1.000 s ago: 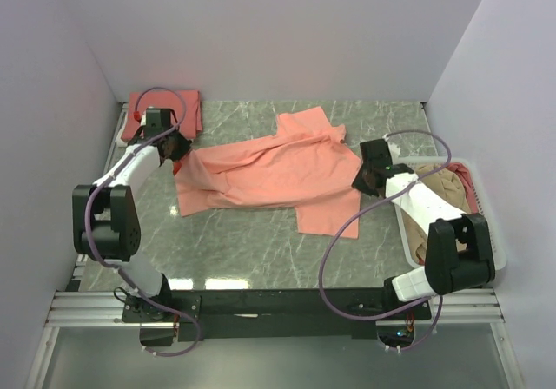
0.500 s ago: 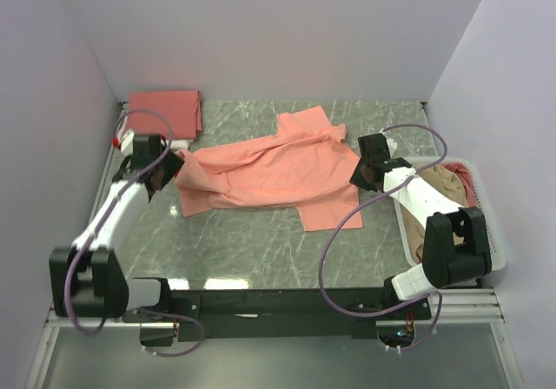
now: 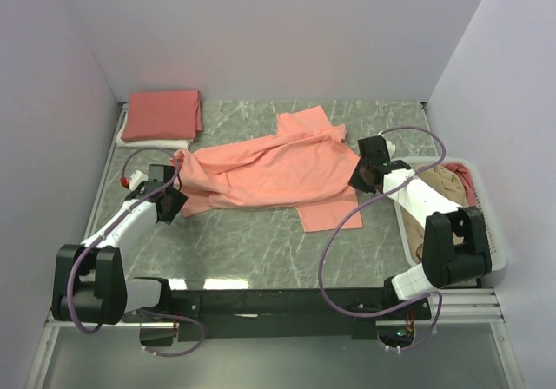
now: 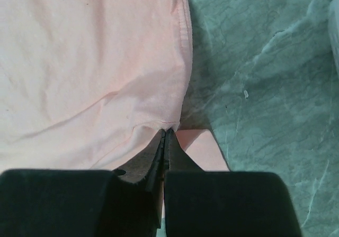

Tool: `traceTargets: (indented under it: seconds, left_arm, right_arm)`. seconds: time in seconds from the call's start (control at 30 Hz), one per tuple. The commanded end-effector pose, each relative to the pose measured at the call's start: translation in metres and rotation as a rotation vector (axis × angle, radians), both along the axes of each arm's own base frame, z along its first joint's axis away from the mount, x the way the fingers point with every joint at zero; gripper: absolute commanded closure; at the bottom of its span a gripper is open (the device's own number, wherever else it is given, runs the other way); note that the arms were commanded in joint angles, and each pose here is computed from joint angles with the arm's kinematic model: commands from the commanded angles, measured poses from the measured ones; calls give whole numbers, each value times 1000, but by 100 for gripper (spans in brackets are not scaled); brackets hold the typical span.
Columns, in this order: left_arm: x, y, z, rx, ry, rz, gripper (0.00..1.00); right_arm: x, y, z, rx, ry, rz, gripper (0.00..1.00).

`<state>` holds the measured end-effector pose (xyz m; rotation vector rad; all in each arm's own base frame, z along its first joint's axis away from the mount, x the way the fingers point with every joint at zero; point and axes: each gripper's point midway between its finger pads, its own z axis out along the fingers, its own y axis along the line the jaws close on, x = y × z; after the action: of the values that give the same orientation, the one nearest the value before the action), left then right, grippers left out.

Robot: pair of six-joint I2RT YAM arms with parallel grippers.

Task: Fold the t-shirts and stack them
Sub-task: Flatten the tshirt out

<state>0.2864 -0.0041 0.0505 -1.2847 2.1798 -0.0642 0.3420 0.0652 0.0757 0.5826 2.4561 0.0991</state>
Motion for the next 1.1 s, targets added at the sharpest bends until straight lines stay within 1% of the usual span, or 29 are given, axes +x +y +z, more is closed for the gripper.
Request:
traceTargets:
  seconds: [0.0,0.17,0.43,0.57,0.67,0.73,0.77,0.8,0.83,0.87,0.97,1.07]
  left_arm:
    - [8,-20,-4,-38,-22,2,48]
    - [8,-28,-20,-26,37,7,47]
    - [7,-19,-34,22,85,55,47]
    - [10,-20,-41,25,112,57,51]
    - [10,-23,-46,23,121,56,61]
    - [9,-23,-50,25,135,54,70]
    - [9,-25,-51,17,138,46,79]
    - [9,-26,-52,16,139,41,84]
    - [11,-27,-50,16,131,30,97]
    - [13,-27,-48,13,126,23,99]
    - [20,-26,-30,28,87,5,99]
    - [30,-18,6,64,22,-6,99]
  right_arm:
    - [7,4,3,15,-30,11,100]
    - [6,4,5,17,-39,13,100]
    - [4,5,1,23,-34,18,100]
    - [5,6,3,27,-40,20,100]
    - [5,6,2,28,-39,23,100]
    - [4,6,1,29,-34,24,100]
    - [3,6,-1,29,-31,23,100]
    - [3,6,-1,28,-29,26,100]
    - [2,6,-1,27,-29,27,100]
    - [3,6,0,27,-32,29,100]
    - [3,6,5,31,-41,29,100]
    - [4,11,14,54,-58,43,100]
